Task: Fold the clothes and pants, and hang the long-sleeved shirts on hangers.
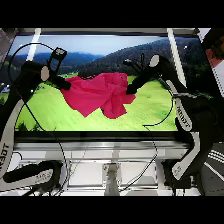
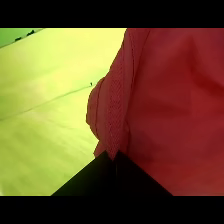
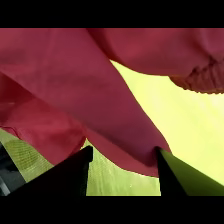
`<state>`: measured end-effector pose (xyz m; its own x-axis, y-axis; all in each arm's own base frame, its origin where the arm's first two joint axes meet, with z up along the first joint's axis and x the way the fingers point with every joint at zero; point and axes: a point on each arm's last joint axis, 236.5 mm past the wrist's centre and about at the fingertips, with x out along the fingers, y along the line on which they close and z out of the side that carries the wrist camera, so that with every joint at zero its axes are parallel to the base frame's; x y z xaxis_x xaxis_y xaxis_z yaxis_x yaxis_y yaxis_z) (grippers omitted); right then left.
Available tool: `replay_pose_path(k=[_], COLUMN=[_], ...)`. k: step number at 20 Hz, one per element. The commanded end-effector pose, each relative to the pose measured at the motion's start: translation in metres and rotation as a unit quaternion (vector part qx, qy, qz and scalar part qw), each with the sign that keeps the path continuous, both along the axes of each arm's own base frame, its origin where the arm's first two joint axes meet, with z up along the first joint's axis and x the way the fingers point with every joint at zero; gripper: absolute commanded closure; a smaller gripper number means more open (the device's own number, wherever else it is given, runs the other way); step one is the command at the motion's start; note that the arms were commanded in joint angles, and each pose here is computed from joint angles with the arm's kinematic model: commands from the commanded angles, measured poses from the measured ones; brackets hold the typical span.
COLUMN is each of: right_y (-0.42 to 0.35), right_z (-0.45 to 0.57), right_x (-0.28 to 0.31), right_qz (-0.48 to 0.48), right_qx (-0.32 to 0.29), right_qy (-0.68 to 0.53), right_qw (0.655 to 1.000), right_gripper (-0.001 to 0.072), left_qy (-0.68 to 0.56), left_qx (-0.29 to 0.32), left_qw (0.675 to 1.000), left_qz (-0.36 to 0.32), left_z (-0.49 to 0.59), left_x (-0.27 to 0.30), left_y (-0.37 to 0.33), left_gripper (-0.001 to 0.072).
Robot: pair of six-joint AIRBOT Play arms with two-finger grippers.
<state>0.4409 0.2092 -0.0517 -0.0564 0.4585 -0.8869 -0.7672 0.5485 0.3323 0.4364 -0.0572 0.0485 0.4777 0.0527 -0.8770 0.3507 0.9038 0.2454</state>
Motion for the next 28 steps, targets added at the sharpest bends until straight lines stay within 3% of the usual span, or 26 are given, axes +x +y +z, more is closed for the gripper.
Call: replay_pose_path(k=[1,3,4,5,9,13,16,18,20,21,24,25,27,28], right_y=[-0.001,-0.006,-0.006,-0.006,-0.013,-0.032,-0.024,-0.017,-0.015,-0.019,-0.049,-0.055,-0.061,-0.063], right_z=[-0.01,-0.016,-0.016,-0.016,0.003,0.111,0.197,0.243,0.296,0.33,0.411,0.415,0.395,0.38], right_x=[-0.003,0.002,0.003,0.003,0.017,0.072,0.12,0.156,0.188,0.198,0.2,0.201,0.206,0.209], right_qz=[-0.005,-0.01,-0.011,-0.012,-0.095,-0.242,-0.327,-0.358,-0.384,-0.395,-0.415,-0.418,-0.421,-0.422], right_qx=[-0.003,-0.014,-0.014,-0.015,-0.023,0.008,0.103,0.174,0.245,0.282,0.355,0.355,0.332,0.315], right_qy=[0.007,-0.004,-0.006,-0.006,0.007,-0.061,-0.169,-0.27,-0.375,-0.427,-0.538,-0.542,-0.52,-0.501], right_qw=[1.0,1.0,1.0,1.0,0.995,0.968,0.924,0.877,0.808,0.763,0.642,0.637,0.665,0.687], right_gripper=[0.0283,0.0302,0.0476,0.0697,0.0708,0.0709,0.0709,0.0708,0.0707,0.0708,0.0708,0.0708,0.0708,0.0707], left_qy=[-0.001,-0.001,-0.001,0.0,-0.075,-0.238,-0.417,-0.544,-0.639,-0.663,-0.676,-0.68,-0.688,-0.671], left_qx=[0.0,0.0,0.0,-0.002,-0.071,-0.191,-0.297,-0.343,-0.372,-0.379,-0.378,-0.377,-0.375,-0.371], left_qw=[1.0,1.0,1.0,1.0,0.992,0.951,0.859,0.765,0.67,0.642,0.63,0.625,0.617,0.639], left_qz=[0.0,0.0,0.0,0.001,0.071,0.046,0.001,-0.038,-0.063,-0.068,-0.067,-0.067,-0.065,-0.062], left_z=[0.0,0.0,0.0,0.0,0.021,0.122,0.243,0.317,0.366,0.375,0.377,0.383,0.402,0.4], left_x=[0.0,0.0,0.0,0.0,0.027,0.067,0.084,0.079,0.063,0.059,0.068,0.069,0.067,0.071], left_y=[0.0,0.0,0.0,-0.001,-0.01,-0.056,-0.096,-0.114,-0.119,-0.119,-0.117,-0.115,-0.108,-0.109], left_gripper=[0.069,0.0691,0.0691,0.0691,0.0691,0.0692,0.0691,0.0691,0.0691,0.0691,0.0693,0.0692,0.0693,0.0692])
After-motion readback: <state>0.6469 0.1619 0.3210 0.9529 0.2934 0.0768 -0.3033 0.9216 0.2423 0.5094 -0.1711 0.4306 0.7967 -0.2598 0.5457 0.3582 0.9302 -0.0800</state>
